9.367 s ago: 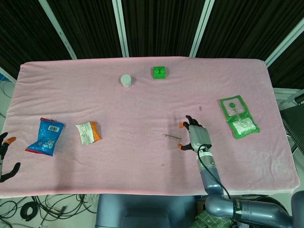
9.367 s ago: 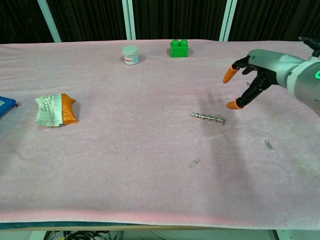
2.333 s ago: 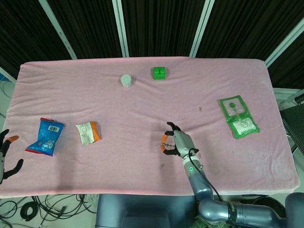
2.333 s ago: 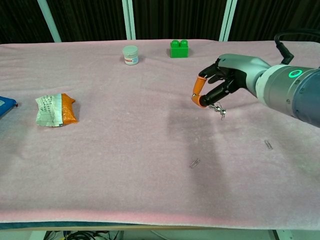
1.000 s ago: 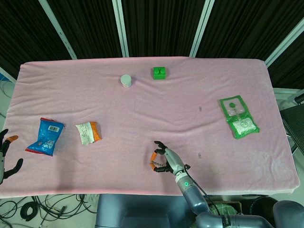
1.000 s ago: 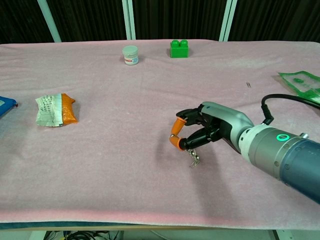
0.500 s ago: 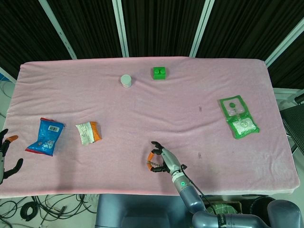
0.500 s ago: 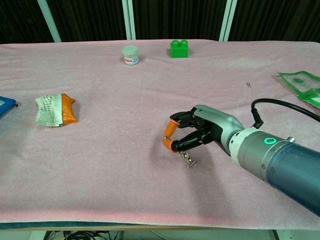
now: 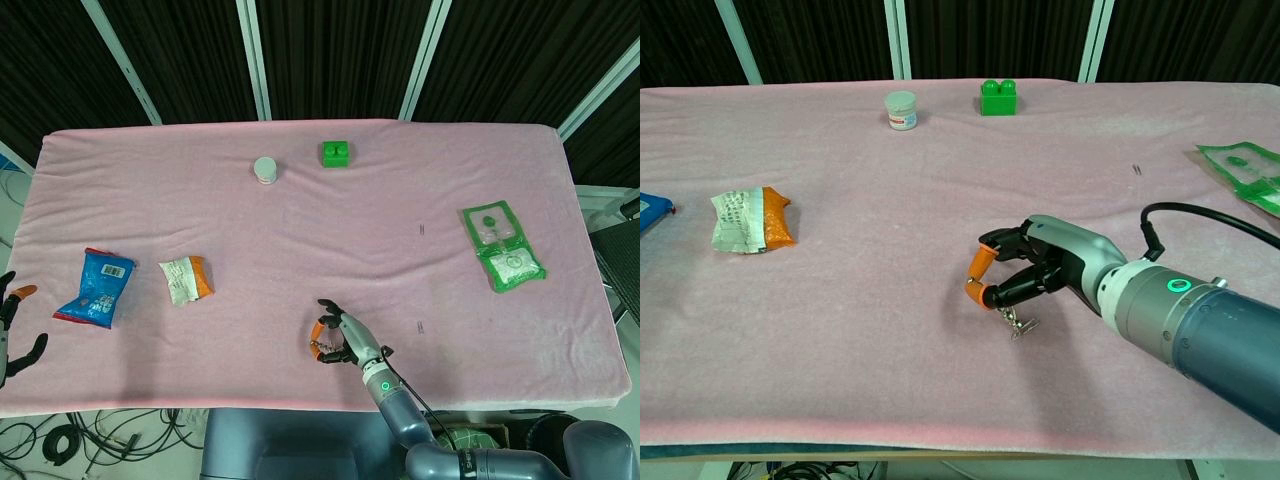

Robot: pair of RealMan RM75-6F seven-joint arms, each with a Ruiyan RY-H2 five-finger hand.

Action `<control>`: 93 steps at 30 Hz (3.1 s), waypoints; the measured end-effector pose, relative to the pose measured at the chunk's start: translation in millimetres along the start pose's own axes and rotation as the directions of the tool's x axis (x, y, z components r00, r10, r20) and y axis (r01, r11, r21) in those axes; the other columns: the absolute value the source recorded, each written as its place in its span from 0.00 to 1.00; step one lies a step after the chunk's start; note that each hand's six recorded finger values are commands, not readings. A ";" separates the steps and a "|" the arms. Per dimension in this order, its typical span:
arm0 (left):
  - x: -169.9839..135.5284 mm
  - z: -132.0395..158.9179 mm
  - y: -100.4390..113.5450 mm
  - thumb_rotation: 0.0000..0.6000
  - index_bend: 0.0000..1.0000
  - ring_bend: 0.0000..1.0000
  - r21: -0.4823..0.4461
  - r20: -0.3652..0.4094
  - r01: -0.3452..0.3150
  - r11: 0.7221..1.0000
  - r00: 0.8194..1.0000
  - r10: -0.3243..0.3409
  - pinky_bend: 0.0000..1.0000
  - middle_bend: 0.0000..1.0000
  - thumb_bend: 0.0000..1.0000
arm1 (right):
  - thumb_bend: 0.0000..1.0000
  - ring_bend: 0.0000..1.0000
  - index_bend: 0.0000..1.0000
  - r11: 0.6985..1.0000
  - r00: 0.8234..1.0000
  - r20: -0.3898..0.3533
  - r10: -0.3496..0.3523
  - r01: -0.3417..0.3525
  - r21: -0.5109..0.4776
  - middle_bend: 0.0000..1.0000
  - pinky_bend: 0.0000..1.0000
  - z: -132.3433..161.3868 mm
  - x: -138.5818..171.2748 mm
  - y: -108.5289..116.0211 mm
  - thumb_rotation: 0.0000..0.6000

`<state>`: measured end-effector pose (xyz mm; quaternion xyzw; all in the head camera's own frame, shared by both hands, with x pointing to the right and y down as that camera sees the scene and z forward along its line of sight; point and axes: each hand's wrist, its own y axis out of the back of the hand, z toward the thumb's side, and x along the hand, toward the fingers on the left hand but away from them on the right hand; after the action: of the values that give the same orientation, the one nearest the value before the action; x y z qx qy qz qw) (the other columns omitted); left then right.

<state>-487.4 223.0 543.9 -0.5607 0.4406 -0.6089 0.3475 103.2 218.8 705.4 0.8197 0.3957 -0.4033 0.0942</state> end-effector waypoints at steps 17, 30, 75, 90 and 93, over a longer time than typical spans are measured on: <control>-2.2 1.5 0.5 1.00 0.24 0.00 0.005 0.003 -0.006 1.000 1.000 0.006 0.00 0.04 0.30 | 0.36 0.09 0.61 1.000 1.000 -0.030 -0.006 0.006 -0.012 0.06 0.25 3.1 5.4 13.6 1.00; -2.0 1.1 0.8 1.00 0.25 0.00 0.003 0.004 -0.004 1.000 1.000 0.004 0.00 0.04 0.30 | 0.36 0.14 0.61 0.981 0.991 -0.020 -0.131 0.133 0.140 0.11 0.32 7.8 12.2 85.8 1.00; -4.0 6.2 -2.7 1.00 0.25 0.00 0.026 0.008 -0.005 1.000 1.000 0.005 0.00 0.04 0.30 | 0.38 0.15 0.61 0.976 0.970 0.127 -0.206 0.194 0.099 0.11 0.38 -77.4 30.5 139.4 1.00; -3.8 5.4 -1.7 1.00 0.25 0.00 0.022 0.007 -0.009 1.000 1.000 0.009 0.00 0.04 0.30 | 0.38 0.15 0.61 0.967 0.968 0.067 -0.244 0.236 0.099 0.11 0.38 -49.2 30.4 154.4 1.00; -3.4 4.3 -0.9 1.00 0.25 0.00 0.022 0.003 -0.012 1.000 1.000 0.012 0.00 0.04 0.30 | 0.38 0.15 0.61 0.964 0.967 0.058 -0.249 0.242 0.107 0.11 0.38 -44.2 26.0 158.5 1.00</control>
<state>-482.7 225.9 543.4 -0.5551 0.4368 -0.6108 0.3577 253.5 148.5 689.2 0.7531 0.4701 -0.4600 0.0167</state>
